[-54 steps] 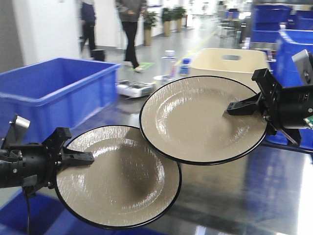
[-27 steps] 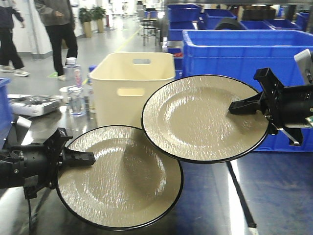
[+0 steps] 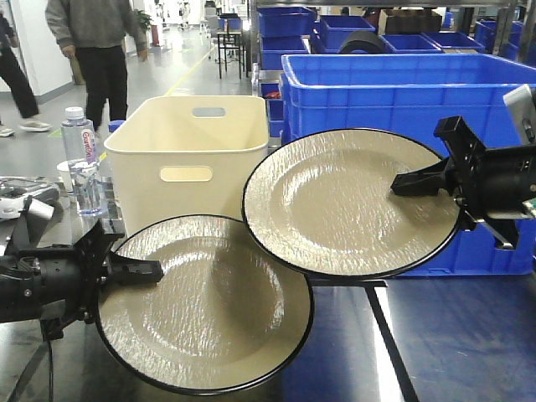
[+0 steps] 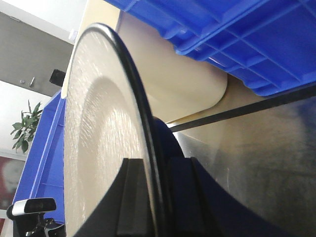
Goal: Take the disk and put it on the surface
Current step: 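Drive to the steel table beside the cream bin holding both plates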
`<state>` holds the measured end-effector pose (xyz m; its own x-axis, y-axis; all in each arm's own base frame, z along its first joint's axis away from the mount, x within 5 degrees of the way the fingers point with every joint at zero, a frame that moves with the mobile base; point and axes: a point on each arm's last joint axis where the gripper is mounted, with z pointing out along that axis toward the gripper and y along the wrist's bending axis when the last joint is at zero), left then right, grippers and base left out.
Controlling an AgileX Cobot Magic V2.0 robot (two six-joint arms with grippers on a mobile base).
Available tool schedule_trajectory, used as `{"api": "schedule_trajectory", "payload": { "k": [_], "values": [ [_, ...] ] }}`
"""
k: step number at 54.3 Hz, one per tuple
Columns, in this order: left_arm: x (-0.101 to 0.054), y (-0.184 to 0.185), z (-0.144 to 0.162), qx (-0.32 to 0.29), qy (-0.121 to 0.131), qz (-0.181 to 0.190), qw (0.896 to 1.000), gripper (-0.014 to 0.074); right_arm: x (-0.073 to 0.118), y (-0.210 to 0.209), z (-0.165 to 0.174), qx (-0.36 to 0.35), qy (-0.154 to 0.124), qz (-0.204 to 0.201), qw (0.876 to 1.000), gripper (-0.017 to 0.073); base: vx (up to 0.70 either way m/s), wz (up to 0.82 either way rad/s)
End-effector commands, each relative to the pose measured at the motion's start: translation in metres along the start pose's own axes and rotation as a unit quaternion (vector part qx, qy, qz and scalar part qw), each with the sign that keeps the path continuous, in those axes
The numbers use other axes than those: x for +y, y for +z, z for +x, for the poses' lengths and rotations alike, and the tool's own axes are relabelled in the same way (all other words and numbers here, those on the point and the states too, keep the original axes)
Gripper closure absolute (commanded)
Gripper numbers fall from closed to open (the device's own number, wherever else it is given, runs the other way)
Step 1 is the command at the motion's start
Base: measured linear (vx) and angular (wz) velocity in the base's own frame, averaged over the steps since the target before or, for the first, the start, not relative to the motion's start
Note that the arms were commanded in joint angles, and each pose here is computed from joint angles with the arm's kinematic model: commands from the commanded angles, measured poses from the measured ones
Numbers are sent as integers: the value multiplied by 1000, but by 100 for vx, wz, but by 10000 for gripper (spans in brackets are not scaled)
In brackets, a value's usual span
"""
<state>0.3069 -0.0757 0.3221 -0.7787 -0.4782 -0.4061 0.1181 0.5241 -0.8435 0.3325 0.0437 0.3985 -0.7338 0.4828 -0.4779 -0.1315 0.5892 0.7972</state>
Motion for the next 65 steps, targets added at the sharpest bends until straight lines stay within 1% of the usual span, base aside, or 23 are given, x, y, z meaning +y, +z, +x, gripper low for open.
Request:
{"api": "schedule_trajectory", "payload": {
  "k": [1,56,65],
  "values": [
    [-28,-13,-5,-27,-19,58,998,595,31,-21,-8,-53,6,-58,997,564,8,10],
    [-28,-13,-5,-27,-19,58,998,595,31,-21,-9,-55,7,-58,997,564,2,2],
    [-27,-13,-7,-39,-20,52,998,595,31,-21,-9,-55,6,-58,997,564,0,0]
  ]
}}
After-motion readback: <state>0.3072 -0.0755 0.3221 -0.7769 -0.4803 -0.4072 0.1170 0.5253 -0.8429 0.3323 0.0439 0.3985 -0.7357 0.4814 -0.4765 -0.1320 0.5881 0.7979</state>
